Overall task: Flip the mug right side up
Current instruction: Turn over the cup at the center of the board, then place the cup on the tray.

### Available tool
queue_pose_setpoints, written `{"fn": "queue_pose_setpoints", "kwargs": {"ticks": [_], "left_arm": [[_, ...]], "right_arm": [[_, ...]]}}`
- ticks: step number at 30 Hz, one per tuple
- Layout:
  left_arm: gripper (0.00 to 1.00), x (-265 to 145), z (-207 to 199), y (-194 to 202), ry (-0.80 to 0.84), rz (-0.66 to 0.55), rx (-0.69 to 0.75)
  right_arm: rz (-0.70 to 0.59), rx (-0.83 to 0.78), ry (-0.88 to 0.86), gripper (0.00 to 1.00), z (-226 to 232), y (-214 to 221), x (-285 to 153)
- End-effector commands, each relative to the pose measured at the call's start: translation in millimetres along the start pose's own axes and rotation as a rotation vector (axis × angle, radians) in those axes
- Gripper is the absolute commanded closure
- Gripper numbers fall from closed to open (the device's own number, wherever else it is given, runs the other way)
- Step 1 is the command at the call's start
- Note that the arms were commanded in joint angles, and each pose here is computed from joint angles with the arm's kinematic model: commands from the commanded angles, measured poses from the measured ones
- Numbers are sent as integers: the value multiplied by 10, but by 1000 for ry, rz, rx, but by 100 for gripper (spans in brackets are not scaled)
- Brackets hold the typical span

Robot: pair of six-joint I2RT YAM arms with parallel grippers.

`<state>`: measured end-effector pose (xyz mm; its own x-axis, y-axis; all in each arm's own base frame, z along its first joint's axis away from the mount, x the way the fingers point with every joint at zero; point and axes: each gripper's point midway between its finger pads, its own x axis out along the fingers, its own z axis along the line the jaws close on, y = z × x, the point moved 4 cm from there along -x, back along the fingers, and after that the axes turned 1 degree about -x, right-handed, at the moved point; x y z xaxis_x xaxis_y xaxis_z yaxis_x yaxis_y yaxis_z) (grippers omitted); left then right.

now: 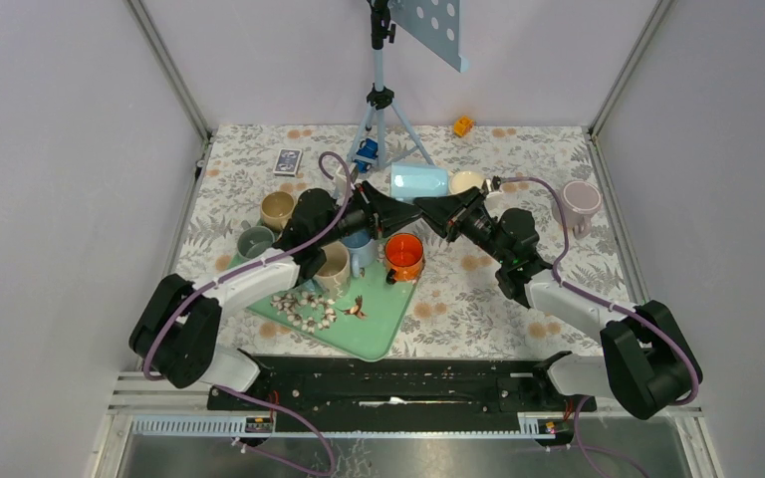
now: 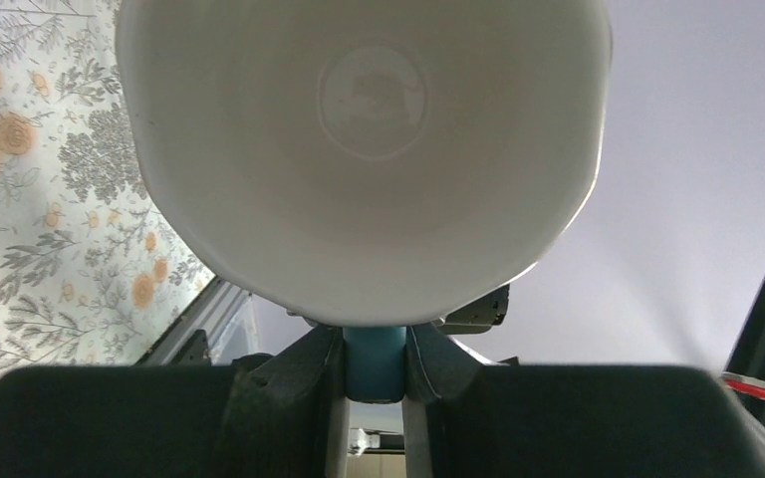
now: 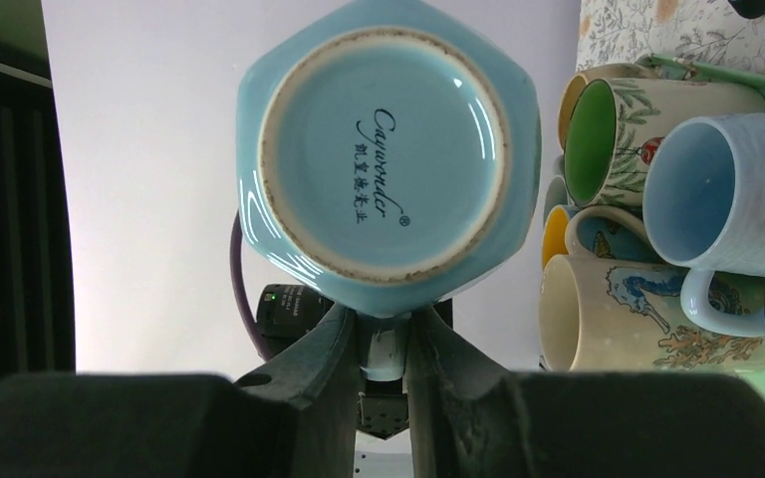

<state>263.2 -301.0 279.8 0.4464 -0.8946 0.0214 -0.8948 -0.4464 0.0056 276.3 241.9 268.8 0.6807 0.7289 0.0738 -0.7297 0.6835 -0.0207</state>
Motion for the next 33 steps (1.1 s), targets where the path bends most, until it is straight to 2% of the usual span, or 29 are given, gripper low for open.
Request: {"fn": "queue_pose_setpoints", "kwargs": {"ticks": [1, 3, 7, 14, 21, 28, 33], "left_arm": [[100, -47, -442, -30, 72, -28, 179], [100, -53, -475, -40, 59, -37, 216], [100, -63, -590, -52, 55, -50, 277], [100, -73, -727, -88, 8, -72, 385], [100, -189, -805, -37, -107, -24, 526], [100, -571, -697, 85, -275, 8, 650], [100, -843, -567, 237, -395, 27, 715]], "right_arm": [[40, -91, -127, 86, 323, 92, -41], [41, -113, -112, 67, 317, 90, -39], [38, -168, -71, 36, 329, 88, -39], [11, -272, 34, 1, 300, 62, -132], [-66, -457, 252, 0, 233, -57, -397], [-118, -602, 453, 0, 340, -217, -596], [-101, -668, 565, 0, 286, -287, -632]]}}
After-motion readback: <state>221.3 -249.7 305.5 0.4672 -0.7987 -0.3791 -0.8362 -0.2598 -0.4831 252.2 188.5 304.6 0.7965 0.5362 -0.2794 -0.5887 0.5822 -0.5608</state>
